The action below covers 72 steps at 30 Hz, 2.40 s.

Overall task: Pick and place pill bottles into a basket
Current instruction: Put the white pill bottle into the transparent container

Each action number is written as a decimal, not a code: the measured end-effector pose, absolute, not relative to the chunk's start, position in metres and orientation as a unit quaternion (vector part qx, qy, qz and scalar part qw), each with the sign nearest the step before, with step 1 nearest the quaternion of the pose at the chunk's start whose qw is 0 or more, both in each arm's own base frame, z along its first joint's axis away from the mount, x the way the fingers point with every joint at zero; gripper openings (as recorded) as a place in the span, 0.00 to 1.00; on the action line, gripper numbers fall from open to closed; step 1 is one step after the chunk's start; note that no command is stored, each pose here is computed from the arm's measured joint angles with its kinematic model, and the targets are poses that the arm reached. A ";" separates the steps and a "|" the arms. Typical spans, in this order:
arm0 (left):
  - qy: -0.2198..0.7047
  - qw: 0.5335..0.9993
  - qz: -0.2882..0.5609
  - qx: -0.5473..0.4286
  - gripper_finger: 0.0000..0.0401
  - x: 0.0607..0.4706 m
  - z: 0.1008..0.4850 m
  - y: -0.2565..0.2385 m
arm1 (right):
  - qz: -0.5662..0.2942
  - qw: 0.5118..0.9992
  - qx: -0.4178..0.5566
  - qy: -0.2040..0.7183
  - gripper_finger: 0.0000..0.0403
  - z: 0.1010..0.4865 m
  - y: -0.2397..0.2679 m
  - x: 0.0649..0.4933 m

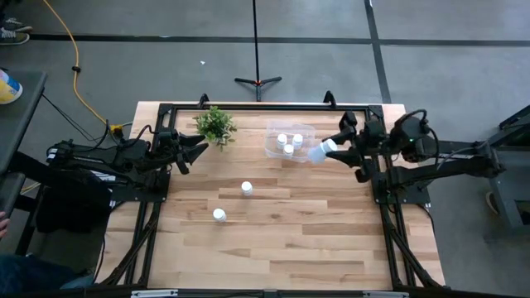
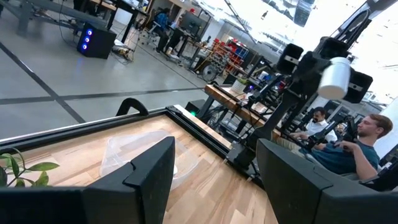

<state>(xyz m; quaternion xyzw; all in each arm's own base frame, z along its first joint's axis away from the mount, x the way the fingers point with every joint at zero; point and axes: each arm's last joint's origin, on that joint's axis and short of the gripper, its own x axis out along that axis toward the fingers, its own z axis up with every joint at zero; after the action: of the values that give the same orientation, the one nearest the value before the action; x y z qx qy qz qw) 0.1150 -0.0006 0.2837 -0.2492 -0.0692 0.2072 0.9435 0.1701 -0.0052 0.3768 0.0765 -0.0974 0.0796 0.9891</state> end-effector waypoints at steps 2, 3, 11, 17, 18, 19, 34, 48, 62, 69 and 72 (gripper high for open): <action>-0.069 0.943 0.207 -0.249 0.65 0.115 0.284 -0.001 | 0.109 0.986 0.073 -0.103 0.38 0.379 -0.003 0.167; -0.069 0.943 0.207 -0.249 0.65 0.115 0.284 -0.001 | 0.125 0.984 0.071 -0.110 0.38 0.381 -0.002 0.166; -0.069 0.943 0.207 -0.249 0.65 0.115 0.284 -0.001 | 0.228 0.948 0.039 -0.218 0.38 0.403 0.003 0.155; -0.069 0.943 0.207 -0.249 0.65 0.115 0.284 -0.001 | 0.254 0.929 0.011 -0.268 0.37 0.412 0.005 0.148; -0.069 0.943 0.207 -0.249 0.65 0.115 0.284 -0.001 | 0.254 0.929 0.011 -0.268 0.37 0.412 0.005 0.148; -0.069 0.943 0.207 -0.249 0.65 0.115 0.284 -0.001 | 0.254 0.930 0.011 -0.267 0.37 0.412 0.005 0.149; -0.069 0.944 0.207 -0.249 0.65 0.115 0.284 -0.001 | 0.223 0.948 0.028 -0.223 0.38 0.403 0.003 0.155; -0.069 0.943 0.207 -0.249 0.65 0.115 0.284 -0.001 | -0.047 0.997 0.054 -0.038 0.38 0.364 -0.012 0.170; -0.069 0.944 0.208 -0.249 0.65 0.115 0.284 -0.001 | -0.305 0.952 0.005 0.020 0.38 0.352 -0.026 0.166; -0.069 0.943 0.207 -0.250 0.65 0.115 0.284 -0.001 | -0.394 0.917 -0.028 0.053 0.37 0.346 -0.031 0.170; -0.069 0.943 0.207 -0.250 0.65 0.115 0.284 -0.001 | -0.396 0.915 -0.042 0.064 0.38 0.344 -0.031 0.173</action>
<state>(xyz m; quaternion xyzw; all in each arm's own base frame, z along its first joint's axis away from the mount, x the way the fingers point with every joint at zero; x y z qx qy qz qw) 0.1150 -0.0006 0.2836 -0.2500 -0.0692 0.2074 0.9432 0.1733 -0.0312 0.3439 -0.0420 0.0639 -0.3961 0.9150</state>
